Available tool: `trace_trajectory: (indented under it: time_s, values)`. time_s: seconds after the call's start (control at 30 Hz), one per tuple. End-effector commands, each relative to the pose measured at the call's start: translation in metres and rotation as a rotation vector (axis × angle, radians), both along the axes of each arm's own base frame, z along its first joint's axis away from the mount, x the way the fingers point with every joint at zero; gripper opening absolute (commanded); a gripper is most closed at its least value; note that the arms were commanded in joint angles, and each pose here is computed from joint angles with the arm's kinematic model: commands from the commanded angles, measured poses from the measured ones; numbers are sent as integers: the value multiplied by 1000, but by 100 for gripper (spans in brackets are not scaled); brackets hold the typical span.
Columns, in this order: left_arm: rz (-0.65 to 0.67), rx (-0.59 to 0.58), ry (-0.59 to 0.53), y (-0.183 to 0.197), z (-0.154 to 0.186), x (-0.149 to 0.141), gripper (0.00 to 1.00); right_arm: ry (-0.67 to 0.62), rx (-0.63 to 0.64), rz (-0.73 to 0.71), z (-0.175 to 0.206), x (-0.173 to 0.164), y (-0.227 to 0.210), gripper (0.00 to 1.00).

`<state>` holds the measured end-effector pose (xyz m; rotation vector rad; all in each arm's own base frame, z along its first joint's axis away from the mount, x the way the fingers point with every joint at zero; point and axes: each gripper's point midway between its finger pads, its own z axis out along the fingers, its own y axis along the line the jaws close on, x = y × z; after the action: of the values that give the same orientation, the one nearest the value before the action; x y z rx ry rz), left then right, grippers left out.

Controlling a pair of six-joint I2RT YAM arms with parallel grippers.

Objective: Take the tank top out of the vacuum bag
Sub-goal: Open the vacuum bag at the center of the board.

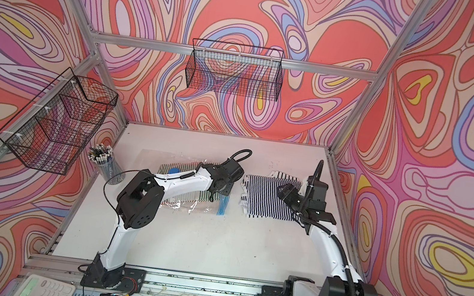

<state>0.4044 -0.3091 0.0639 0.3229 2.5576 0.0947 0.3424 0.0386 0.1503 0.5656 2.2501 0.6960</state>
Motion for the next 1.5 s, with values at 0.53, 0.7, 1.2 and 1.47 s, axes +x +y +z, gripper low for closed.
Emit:
trace_trajectory:
  time_s: [0.53,0.7,1.2,1.47]
  values:
    - [97,-36,-95,52,51,-26,0,-46,211,312,-19,-4,161,53]
    - [113,-49,-108,59,56,-29,0,-76,267,387,-22,-5,207,48]
    - [112,-106,-90,54,57,-34,0,-15,289,443,-75,9,251,41]
    - [102,-154,-88,50,60,-38,0,19,297,486,-98,13,265,36]
